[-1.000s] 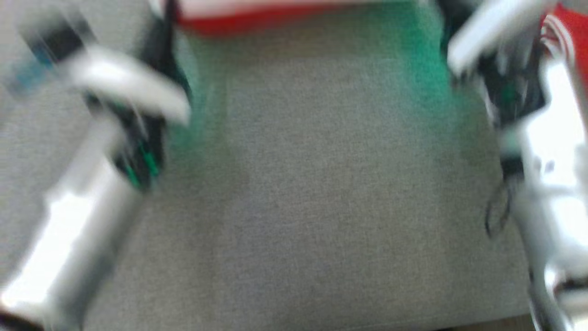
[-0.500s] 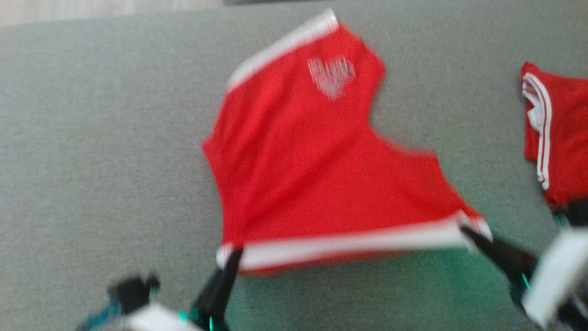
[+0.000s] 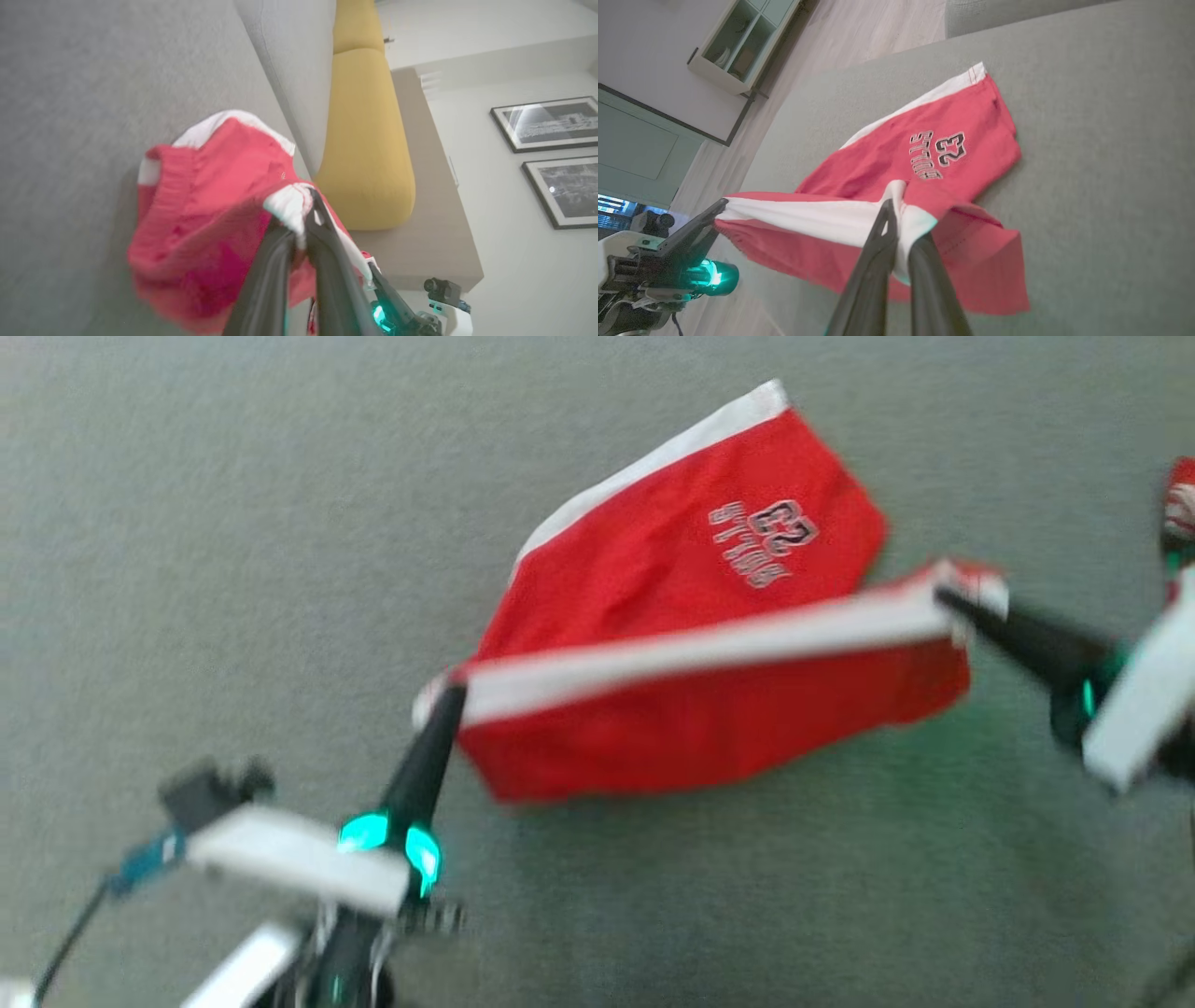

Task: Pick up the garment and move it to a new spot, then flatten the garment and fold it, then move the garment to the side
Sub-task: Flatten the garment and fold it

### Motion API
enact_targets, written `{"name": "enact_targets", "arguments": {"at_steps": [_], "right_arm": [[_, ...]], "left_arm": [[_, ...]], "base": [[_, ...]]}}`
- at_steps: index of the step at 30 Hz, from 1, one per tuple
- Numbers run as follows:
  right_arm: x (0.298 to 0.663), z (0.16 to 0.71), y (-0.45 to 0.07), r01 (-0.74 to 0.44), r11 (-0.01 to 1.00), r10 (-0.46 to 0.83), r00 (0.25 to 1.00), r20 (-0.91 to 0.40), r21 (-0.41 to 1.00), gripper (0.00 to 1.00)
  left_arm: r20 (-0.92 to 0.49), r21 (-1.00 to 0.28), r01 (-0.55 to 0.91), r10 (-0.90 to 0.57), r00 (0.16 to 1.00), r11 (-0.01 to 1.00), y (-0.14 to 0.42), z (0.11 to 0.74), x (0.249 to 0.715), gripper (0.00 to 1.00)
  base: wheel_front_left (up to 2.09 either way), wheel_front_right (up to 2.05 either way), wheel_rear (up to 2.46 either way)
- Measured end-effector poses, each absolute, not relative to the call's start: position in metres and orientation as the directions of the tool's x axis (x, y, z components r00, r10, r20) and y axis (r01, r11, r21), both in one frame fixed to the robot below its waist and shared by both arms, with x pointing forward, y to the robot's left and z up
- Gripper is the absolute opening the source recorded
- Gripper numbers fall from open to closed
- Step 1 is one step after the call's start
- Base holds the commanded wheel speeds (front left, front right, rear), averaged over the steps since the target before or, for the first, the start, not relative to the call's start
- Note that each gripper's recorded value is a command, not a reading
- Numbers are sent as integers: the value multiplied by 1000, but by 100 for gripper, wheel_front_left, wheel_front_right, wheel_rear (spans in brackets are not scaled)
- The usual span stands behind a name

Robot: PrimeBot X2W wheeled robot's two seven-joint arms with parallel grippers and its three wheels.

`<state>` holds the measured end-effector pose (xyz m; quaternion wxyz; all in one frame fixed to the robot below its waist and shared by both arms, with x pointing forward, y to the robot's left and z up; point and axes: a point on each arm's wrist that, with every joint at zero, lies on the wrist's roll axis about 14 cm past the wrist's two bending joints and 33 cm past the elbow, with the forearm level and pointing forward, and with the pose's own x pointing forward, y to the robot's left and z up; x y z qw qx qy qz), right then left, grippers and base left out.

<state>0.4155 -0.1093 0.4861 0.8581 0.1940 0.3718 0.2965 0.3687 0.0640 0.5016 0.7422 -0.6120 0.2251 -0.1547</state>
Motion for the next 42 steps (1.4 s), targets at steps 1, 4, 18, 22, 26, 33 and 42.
{"name": "enact_targets", "arguments": {"at_steps": [1,4,18,22,26,33,42], "right_arm": [[430,485,-104,-369,748,656,538,-529,552,0],[465,477,-83,-366,730,678,496,-543,577,0],[554,412,-30,-293,758,652,385,-653,583,0],[560,403,-22,-291,762,647,380,-661,578,0],[565,397,-26,-281,788,615,416,-670,548,100],[569,399,-44,-278,836,547,486,-682,473,100],[553,448,-98,-406,888,427,553,-715,216,100]], "left_arm": [[-140,-980,-48,-499,855,192,66,504,379,0],[-171,-977,-86,-477,862,194,71,498,404,0],[-315,-925,-203,-347,883,322,97,432,455,0],[-333,-916,-216,-340,880,338,97,425,456,0],[-342,-901,-207,-329,880,382,97,420,461,95],[-352,-885,-211,-301,886,414,96,413,469,100],[-381,-810,-186,-257,888,556,106,407,446,100]], "base": [[0,0,0],[0,0,0],[0,0,0],[0,0,0],[0,0,0],[0,0,0],[0,0,0]]}}
